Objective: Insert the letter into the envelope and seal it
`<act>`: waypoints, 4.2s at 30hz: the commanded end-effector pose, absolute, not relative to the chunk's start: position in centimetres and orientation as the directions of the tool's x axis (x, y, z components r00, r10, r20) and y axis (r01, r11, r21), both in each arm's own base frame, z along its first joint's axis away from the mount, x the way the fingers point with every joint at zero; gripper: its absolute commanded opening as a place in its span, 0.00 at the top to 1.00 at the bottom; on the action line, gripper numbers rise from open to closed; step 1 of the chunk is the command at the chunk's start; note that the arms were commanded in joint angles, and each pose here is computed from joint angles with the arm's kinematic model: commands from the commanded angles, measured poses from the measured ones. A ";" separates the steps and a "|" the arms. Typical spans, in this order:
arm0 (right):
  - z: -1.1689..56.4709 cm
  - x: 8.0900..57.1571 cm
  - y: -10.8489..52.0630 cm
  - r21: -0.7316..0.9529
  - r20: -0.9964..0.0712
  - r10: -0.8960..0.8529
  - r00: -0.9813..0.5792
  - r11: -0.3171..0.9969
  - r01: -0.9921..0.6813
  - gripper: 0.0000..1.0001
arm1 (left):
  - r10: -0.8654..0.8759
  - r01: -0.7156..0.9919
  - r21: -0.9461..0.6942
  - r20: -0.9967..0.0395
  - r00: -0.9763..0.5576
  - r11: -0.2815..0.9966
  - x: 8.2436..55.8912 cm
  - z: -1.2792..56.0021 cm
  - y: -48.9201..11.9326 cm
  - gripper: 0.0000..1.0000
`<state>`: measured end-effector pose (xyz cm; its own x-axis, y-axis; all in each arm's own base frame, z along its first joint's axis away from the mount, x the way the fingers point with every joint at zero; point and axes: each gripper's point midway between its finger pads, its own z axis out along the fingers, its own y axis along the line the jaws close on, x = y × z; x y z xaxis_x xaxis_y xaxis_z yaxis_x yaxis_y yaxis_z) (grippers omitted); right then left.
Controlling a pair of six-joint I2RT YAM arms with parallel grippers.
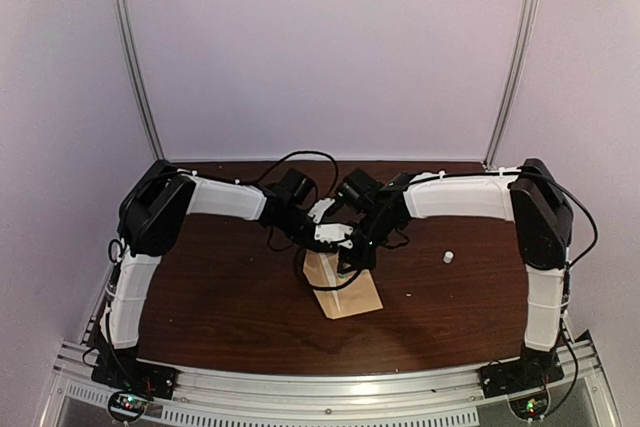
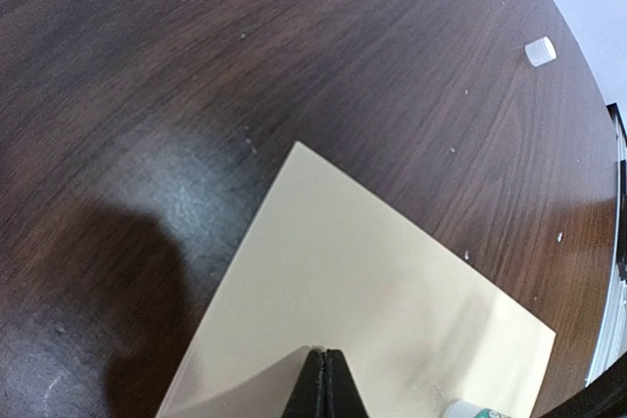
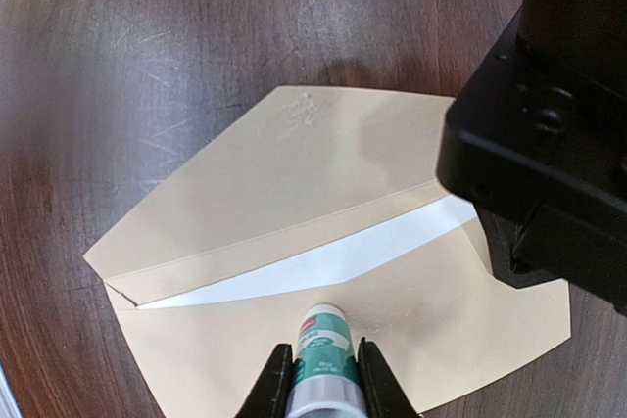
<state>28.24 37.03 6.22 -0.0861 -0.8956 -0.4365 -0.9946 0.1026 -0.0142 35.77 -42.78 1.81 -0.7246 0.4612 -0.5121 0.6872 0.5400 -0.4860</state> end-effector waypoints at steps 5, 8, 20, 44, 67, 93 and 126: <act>5.2 31.0 35.7 -0.088 -0.375 -0.916 -0.141 0.187 -0.978 1.00 | 0.491 0.674 -0.477 -0.462 -0.738 0.564 35.3 -0.6 -42.1 1.00; 5.3 32.1 35.7 -0.104 -0.388 -0.907 -0.162 0.218 -0.970 1.00 | 0.493 0.675 -0.480 -0.462 -0.737 0.560 35.2 -0.5 -42.1 1.00; 5.3 34.6 36.0 -0.090 -0.427 -0.881 -0.203 0.265 -0.960 1.00 | 0.491 0.675 -0.491 -0.464 -0.737 0.550 35.1 -0.3 -42.3 1.00; 5.5 27.6 35.1 0.078 -0.354 -0.927 -0.127 0.106 -0.991 1.00 | 0.498 0.680 -0.465 -0.465 -0.732 0.566 35.5 -0.5 -41.9 1.00; 16.5 28.7 36.5 -0.068 -0.587 -0.804 -0.097 0.168 -0.983 1.00 | 0.508 0.693 -0.458 -0.472 -0.721 0.557 35.5 -0.5 -41.9 1.00; 37.4 30.6 25.5 0.304 -0.935 -0.097 -0.342 0.281 -0.910 1.00 | -0.055 0.845 0.012 -0.997 0.049 0.535 29.0 33.2 -43.6 0.50; 36.5 28.7 27.5 0.569 -0.821 0.008 -0.570 -0.044 -0.821 0.95 | -0.328 0.932 -0.082 -0.944 0.041 0.353 25.3 37.0 -49.9 0.65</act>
